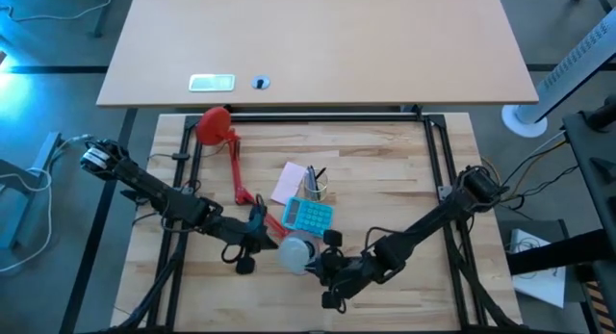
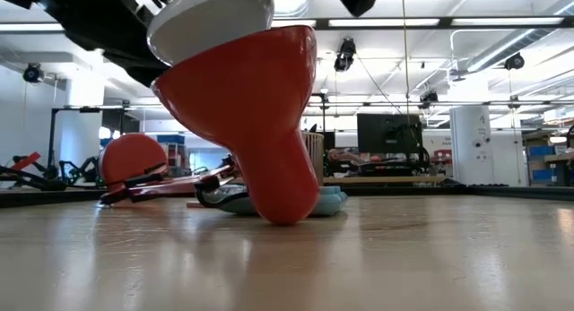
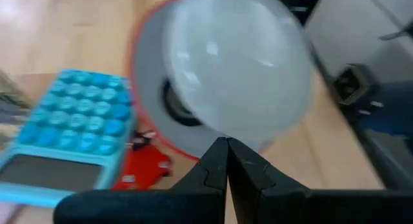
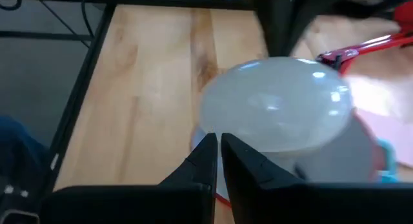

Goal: Screw lightbulb
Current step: Remove the lightbulb from the red desk lamp

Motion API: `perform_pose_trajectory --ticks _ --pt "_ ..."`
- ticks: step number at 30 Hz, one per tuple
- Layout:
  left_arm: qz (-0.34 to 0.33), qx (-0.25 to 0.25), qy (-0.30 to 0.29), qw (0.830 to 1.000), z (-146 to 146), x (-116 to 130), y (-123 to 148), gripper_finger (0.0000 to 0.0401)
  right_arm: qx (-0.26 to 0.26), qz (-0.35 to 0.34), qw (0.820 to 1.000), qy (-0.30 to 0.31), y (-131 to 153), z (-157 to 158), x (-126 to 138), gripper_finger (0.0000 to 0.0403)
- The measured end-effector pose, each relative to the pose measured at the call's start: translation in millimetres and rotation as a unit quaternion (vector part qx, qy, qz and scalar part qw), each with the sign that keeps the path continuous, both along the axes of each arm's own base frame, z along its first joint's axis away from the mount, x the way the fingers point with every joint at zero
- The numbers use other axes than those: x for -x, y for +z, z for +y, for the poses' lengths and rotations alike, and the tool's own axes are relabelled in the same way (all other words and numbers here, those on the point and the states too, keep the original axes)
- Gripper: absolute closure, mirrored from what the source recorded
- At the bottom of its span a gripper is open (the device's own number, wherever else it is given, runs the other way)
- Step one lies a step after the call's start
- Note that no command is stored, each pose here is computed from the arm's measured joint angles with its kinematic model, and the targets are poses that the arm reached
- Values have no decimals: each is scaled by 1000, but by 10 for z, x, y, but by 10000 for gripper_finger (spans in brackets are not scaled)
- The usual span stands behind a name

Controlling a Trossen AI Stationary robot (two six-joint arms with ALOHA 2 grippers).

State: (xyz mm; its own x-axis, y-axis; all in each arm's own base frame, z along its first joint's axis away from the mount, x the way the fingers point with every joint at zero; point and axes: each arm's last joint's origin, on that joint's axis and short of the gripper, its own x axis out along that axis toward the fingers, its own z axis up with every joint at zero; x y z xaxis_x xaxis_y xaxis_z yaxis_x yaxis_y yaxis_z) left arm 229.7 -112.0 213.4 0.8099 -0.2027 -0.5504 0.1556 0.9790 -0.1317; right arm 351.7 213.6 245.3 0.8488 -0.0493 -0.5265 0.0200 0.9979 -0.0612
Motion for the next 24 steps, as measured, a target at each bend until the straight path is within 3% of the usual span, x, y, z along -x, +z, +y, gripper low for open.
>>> perform_pose_trajectory --ticks 6,12,17,24 --pt "23 46 -28 998 -125 66 -5 401 56 8 997 -49 163 -165 118 385" --pt "47 38 -21 998 -124 129 -25 401 34 -11 998 -50 284 -137 183 385" --pt "7 -9 0 1000 -35 143 70 401 11 -20 999 -46 166 10 155 385" --pt "-20 -29 16 999 125 131 145 401 -19 -38 998 -37 -104 231 41 385"
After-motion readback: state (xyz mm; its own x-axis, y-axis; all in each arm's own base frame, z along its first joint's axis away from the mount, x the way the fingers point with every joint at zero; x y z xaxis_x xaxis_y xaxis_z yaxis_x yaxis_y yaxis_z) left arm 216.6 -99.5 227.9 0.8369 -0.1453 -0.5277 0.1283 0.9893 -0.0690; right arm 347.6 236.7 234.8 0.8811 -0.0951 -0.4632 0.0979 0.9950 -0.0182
